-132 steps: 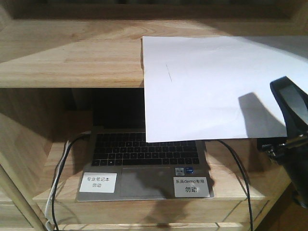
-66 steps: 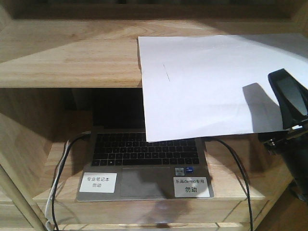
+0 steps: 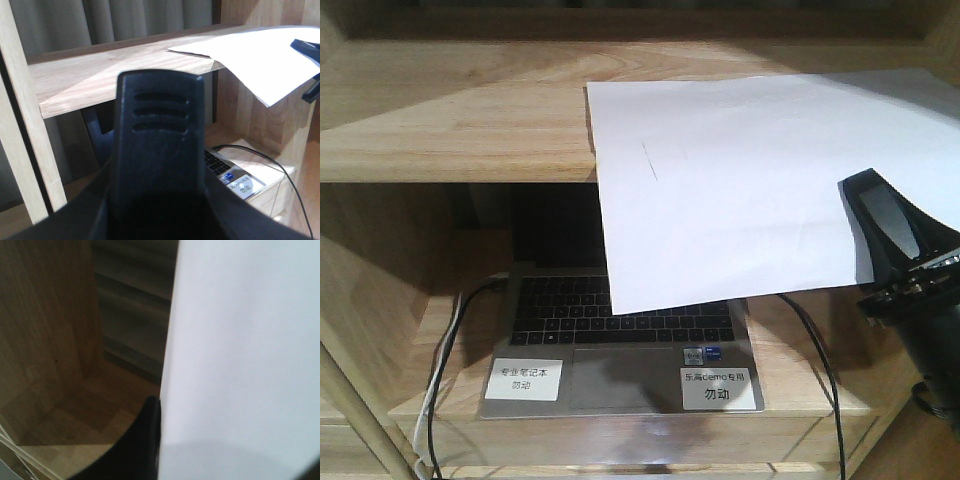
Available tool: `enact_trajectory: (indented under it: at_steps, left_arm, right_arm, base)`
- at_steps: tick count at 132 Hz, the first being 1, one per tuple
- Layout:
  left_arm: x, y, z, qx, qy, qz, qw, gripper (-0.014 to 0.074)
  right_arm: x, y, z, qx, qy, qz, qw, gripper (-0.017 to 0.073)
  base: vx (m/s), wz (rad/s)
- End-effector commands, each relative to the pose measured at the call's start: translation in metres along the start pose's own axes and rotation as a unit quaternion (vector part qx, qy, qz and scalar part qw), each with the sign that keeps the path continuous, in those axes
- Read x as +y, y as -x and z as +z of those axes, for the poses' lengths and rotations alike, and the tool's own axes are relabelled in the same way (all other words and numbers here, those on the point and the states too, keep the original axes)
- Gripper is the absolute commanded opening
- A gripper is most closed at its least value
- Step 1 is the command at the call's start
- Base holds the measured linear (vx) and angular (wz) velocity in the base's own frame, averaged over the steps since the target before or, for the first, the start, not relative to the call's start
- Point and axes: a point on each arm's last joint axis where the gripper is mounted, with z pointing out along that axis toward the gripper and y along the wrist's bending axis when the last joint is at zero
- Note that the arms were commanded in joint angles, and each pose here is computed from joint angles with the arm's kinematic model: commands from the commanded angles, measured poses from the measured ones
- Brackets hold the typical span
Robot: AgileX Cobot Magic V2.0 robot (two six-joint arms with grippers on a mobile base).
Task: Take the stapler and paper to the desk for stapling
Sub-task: 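Pinch the paper edge with the right gripper and pull it off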
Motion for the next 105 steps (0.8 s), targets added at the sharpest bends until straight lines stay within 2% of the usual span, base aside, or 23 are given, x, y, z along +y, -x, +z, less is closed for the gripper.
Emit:
enact_trajectory:
  at_steps: [1,12,65,105]
  left_arm:
    - [0.001,0.017,-0.001,-0.062,0.0,-0.004,0.998,-0.0006]
    - [0.001,0.017,-0.001,-0.062,0.0,-0.004,0.998,-0.0006]
    - [0.001,0.017,-0.001,-0.062,0.0,-0.004,0.998,-0.0006]
    - [0.001,0.017,-0.001,-0.062,0.0,-0.004,0.998,-0.0006]
  right_arm:
    - [0.026,0.007,0.003,-0.034,0.115,0.0,0.993,-0.001]
    - [0.027,0.006,0.003,-0.028,0.118,-0.002,0.993,-0.001]
    - [0.05,0.006,-0.008,-0.003,0.181,-0.016,0.983,-0.0006]
    - [0.06,0.007,-0.014,0.005,0.207,-0.022,0.978,-0.0006]
  base:
    - [0.0,0.0]
    - [0.0,0.0]
    - [0.0,0.0]
    - [0.0,-0.01]
